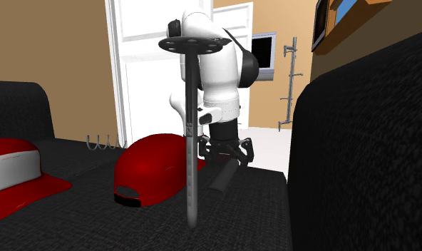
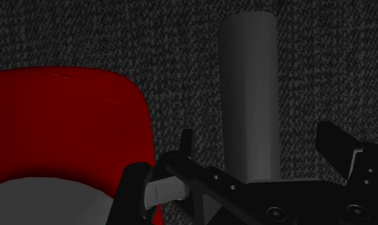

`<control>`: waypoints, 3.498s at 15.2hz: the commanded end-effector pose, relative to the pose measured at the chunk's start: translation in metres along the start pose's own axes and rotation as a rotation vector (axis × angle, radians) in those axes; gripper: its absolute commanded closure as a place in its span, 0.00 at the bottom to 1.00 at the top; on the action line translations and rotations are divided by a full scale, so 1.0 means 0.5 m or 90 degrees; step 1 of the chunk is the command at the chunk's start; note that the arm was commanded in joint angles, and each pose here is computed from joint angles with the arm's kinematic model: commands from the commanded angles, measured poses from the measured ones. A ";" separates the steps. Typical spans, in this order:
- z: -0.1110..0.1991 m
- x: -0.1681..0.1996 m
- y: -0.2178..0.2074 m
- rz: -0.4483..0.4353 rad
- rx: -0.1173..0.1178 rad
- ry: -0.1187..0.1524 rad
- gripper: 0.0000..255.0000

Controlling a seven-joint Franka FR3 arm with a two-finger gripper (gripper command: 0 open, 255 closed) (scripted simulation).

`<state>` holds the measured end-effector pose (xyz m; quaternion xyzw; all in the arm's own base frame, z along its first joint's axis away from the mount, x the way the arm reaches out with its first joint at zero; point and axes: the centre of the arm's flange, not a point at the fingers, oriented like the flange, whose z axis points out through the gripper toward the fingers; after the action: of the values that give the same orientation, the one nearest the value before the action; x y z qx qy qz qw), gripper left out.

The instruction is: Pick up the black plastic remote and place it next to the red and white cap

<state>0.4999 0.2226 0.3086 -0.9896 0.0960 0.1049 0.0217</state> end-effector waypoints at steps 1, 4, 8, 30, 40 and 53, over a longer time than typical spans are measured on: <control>0.000 0.000 0.000 0.000 0.000 0.000 0.00; 0.000 0.000 0.000 0.000 0.000 0.000 1.00; 0.000 -0.003 0.001 0.000 0.000 0.000 1.00; -0.175 -0.038 -0.004 0.000 0.000 0.000 1.00; -0.278 -0.060 -0.006 0.000 0.000 0.000 1.00; -0.383 -0.083 0.044 0.000 0.000 0.000 1.00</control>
<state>0.4977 0.2075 0.5026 -0.9896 0.0962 0.1047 0.0216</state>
